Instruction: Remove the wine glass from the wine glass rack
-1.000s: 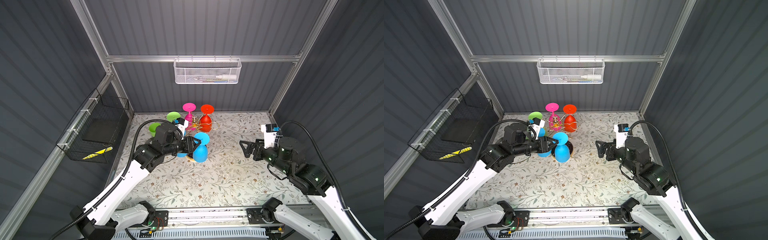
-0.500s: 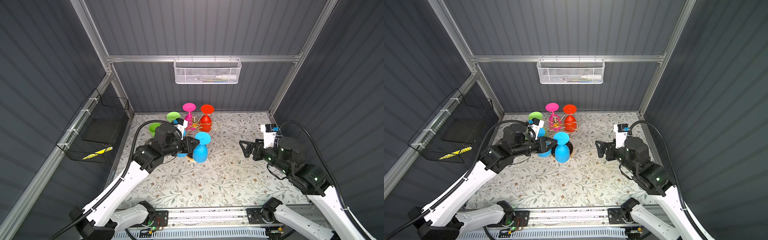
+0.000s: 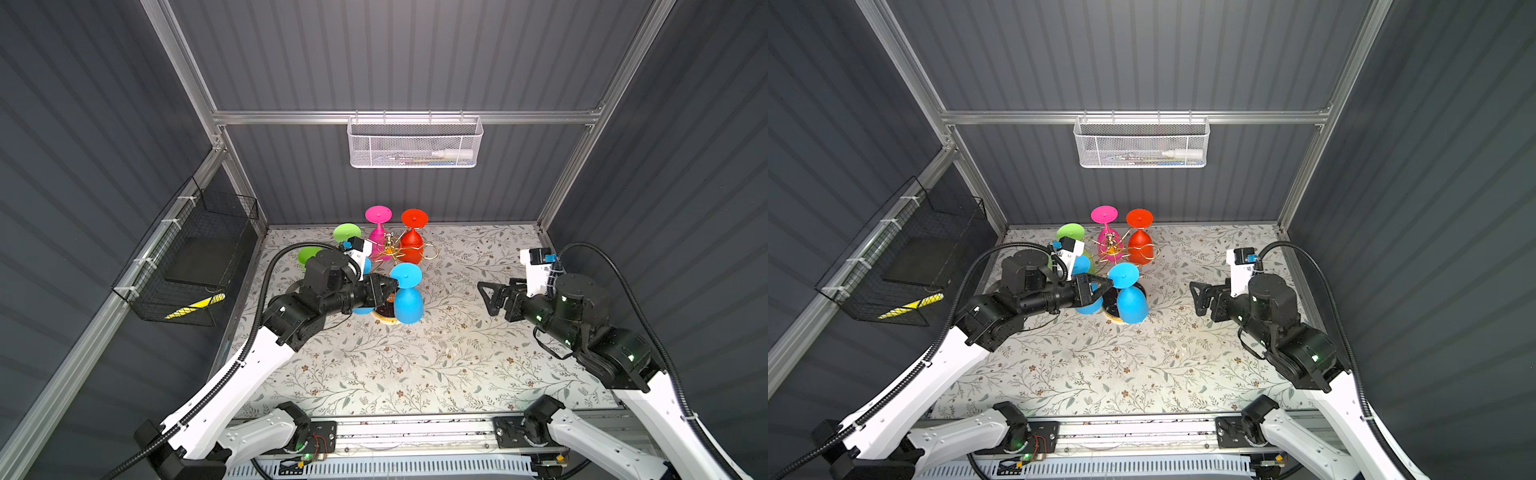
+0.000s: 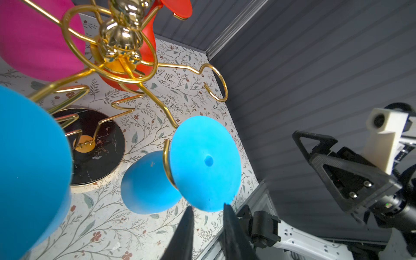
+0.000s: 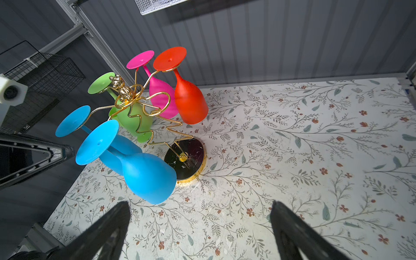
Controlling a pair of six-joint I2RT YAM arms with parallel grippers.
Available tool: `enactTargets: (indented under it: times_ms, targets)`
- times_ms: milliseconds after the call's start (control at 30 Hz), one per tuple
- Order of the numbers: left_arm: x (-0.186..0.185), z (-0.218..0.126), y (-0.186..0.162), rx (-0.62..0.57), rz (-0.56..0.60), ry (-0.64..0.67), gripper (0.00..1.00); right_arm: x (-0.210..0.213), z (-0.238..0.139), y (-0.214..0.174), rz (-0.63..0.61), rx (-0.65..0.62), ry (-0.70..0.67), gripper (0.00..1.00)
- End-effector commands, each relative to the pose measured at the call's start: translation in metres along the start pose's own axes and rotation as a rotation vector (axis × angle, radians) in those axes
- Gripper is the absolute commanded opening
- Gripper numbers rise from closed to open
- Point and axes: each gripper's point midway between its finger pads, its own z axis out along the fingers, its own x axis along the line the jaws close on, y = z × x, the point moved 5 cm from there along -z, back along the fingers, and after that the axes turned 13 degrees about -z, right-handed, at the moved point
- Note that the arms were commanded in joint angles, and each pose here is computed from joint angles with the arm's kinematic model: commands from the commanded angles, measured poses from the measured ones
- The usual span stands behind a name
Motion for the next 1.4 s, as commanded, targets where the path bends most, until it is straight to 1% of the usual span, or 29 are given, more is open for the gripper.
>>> enactTargets:
  times_ms: [0, 33, 200, 333, 567, 633, 733, 833, 933, 1200, 1233, 1300, 1367]
  targets:
    - [-0.003, -0.004, -0.001, -0.009, -0.001, -0.013, 0.48, 0.002, 0.004, 0.001, 0.005, -0.002, 0.021, 0.99]
    - [-0.002, -0.004, -0.001, -0.006, -0.003, -0.01, 0.51, 0.003, 0.005, 0.0, 0.008, 0.001, 0.025, 0.99]
    - [0.003, 0.004, -0.002, 0.013, -0.009, 0.009, 0.59, 0.004, 0.006, 0.0, 0.01, 0.003, 0.034, 0.99]
    - [0.001, 0.014, -0.002, 0.02, -0.02, -0.026, 0.6, 0.004, 0.006, -0.001, 0.013, 0.008, 0.035, 0.99]
    - [0.003, 0.024, 0.0, 0.017, -0.031, -0.039, 0.59, 0.004, 0.005, -0.003, 0.02, 0.006, 0.036, 0.99]
    - [0.004, 0.024, 0.0, 0.015, -0.034, -0.034, 0.56, 0.004, 0.005, -0.004, 0.02, 0.007, 0.034, 0.99]
    - [0.005, 0.019, -0.001, 0.002, -0.036, -0.028, 0.48, 0.003, 0.005, -0.004, 0.019, 0.008, 0.032, 0.99]
    - [0.007, 0.014, -0.001, -0.019, -0.041, -0.021, 0.37, 0.003, 0.006, -0.004, 0.018, 0.006, 0.031, 0.99]
    - [0.006, 0.009, -0.001, -0.032, -0.045, -0.022, 0.32, 0.003, 0.006, -0.004, 0.018, 0.005, 0.03, 0.99]
    - [0.005, 0.005, -0.001, -0.043, -0.055, -0.027, 0.22, 0.003, 0.006, -0.003, 0.018, 0.002, 0.031, 0.99]
    - [0.006, 0.006, -0.001, -0.043, -0.058, -0.027, 0.24, 0.003, 0.005, -0.004, 0.019, 0.003, 0.032, 0.99]
    - [0.006, 0.007, -0.001, -0.036, -0.056, -0.027, 0.44, 0.003, 0.005, -0.004, 0.019, 0.003, 0.032, 0.99]
    - [0.008, 0.01, -0.002, -0.029, -0.058, -0.02, 0.51, 0.003, 0.005, -0.004, 0.019, 0.003, 0.032, 0.99]
